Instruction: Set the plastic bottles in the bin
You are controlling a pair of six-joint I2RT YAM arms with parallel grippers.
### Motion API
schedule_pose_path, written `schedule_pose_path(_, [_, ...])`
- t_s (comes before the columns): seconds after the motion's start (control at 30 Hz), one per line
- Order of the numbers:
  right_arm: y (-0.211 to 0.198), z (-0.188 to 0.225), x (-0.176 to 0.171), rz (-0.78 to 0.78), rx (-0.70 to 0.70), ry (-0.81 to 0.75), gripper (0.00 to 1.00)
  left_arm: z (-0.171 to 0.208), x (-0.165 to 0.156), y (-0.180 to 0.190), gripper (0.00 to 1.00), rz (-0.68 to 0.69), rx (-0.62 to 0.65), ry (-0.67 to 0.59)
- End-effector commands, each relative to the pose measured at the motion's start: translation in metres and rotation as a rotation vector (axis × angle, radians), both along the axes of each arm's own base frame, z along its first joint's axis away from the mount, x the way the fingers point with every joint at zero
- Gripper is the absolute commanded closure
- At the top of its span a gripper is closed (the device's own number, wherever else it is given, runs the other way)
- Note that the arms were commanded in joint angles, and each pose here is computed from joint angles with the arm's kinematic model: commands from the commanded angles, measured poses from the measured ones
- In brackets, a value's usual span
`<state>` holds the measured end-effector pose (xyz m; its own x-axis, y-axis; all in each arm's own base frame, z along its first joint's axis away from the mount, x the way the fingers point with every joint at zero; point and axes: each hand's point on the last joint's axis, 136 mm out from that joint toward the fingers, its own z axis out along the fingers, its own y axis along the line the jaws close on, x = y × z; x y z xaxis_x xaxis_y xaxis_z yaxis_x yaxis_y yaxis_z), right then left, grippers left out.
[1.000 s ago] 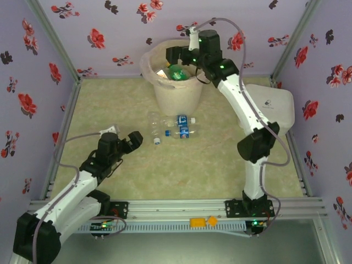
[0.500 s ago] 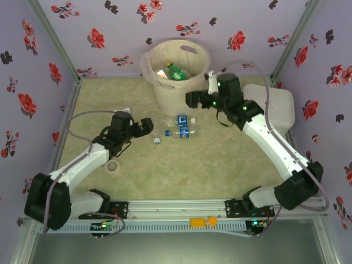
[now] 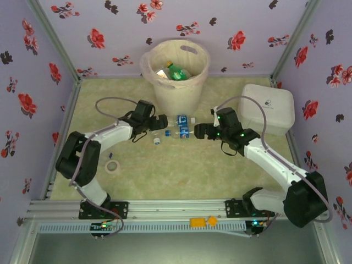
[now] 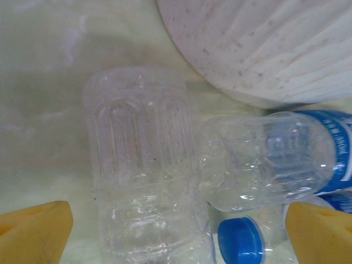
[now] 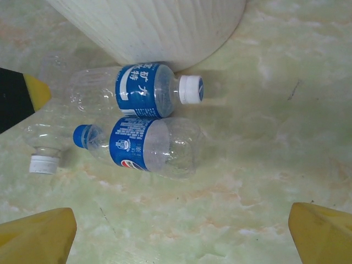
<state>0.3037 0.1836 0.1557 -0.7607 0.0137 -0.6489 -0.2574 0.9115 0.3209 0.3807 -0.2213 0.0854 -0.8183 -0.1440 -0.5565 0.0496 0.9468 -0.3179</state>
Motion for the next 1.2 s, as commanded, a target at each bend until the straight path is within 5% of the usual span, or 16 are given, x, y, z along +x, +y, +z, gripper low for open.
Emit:
schedule_pose_path(0.0, [0.011, -0.005, 0.008, -0.011, 0.053, 0.003, 0.00, -0.006, 0.003, 0.005, 0.02, 0.012, 0.065, 0.016])
schedule_pose_path(0.33, [0.014, -0.022, 0.005, -0.022, 0.079, 0.046, 0.00, -0.031, 0.011, 0.025, 0.17, 0.083, 0.200, 0.034])
schedule_pose_path(0.6, [0.004, -0.008, 0.005, -0.085, 0.109, -0.004, 0.00, -0.052, 0.008, 0.033, 0.21, 0.067, 0.270, 0.084])
schedule_pose_path(0.97, [0.003, -0.015, 0.001, -0.098, 0.136, -0.001, 0.00, -0.050, 0.012, 0.027, 0.49, 0.123, 0.190, 0.065])
schedule_pose_path(1.17, [0.009, -0.024, 0.004, -0.089, 0.153, 0.004, 0.00, -0.011, 0.010, 0.037, 0.59, 0.183, 0.088, -0.078])
